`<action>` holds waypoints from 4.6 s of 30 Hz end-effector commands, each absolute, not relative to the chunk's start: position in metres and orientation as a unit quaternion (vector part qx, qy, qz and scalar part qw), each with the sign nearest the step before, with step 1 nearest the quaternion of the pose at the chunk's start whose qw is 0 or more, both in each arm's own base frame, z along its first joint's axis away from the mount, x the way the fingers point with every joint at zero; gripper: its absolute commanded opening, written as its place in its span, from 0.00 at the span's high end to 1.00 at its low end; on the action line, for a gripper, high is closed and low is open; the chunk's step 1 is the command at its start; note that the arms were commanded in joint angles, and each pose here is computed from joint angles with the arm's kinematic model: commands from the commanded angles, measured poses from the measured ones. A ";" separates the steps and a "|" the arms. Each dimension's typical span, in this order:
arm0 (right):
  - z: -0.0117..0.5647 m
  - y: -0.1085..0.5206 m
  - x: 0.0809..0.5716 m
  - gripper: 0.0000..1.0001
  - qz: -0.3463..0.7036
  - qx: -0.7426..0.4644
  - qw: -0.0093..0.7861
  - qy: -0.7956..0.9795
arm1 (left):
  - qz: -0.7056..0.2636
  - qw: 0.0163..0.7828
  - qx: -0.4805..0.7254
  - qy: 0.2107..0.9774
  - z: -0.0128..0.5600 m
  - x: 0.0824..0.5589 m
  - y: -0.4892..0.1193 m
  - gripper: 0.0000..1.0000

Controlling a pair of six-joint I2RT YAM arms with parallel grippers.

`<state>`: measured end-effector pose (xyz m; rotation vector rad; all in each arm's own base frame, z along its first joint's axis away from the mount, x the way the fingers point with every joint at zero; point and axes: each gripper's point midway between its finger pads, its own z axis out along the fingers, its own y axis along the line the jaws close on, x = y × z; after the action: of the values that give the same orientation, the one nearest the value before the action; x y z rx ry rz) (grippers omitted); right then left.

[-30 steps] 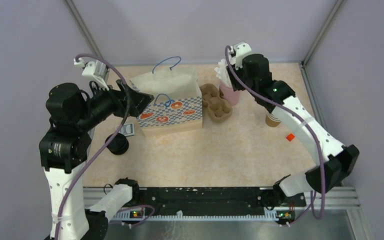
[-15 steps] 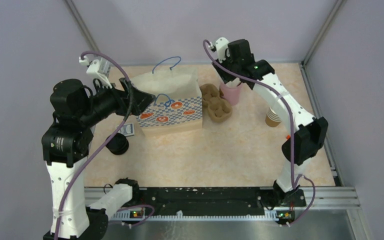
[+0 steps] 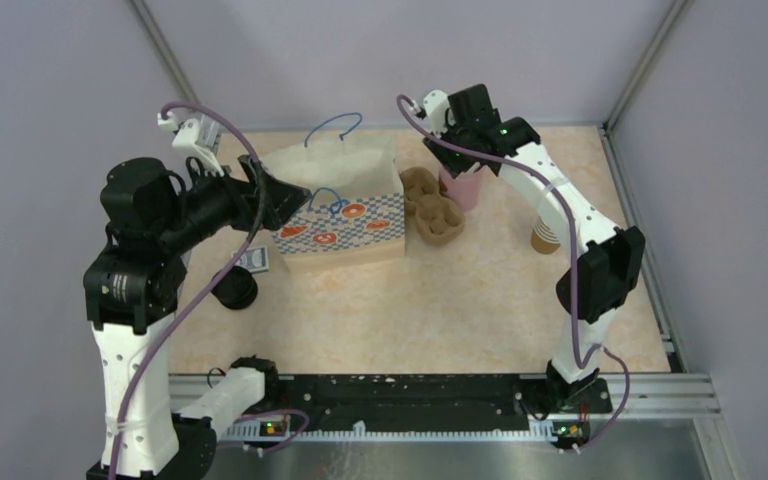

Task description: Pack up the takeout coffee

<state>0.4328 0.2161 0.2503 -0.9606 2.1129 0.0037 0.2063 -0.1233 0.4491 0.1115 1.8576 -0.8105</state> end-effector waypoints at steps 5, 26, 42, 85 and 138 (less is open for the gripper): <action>0.266 0.216 0.437 0.67 -0.005 -0.372 0.421 0.827 | -0.339 0.539 0.051 0.769 0.456 0.210 -0.123 0.01; 0.349 0.223 0.433 1.00 0.029 -0.339 0.508 0.791 | -0.329 0.542 0.048 0.772 0.453 0.210 -0.120 0.01; 0.266 0.219 0.437 0.62 -0.003 -0.389 0.411 0.824 | -0.334 0.534 0.050 0.775 0.453 0.208 -0.122 0.01; 0.469 0.185 0.388 1.00 0.014 -0.286 0.603 0.744 | -0.302 0.531 0.032 0.791 0.439 0.219 -0.112 0.01; 0.431 0.375 0.308 1.00 0.476 -0.251 0.580 0.611 | -0.284 0.557 0.005 0.780 0.451 0.216 -0.101 0.01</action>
<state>0.3067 0.3902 0.4085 -0.5906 1.4865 1.1711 0.2143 -0.1011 0.4428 0.0146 1.8801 -0.6659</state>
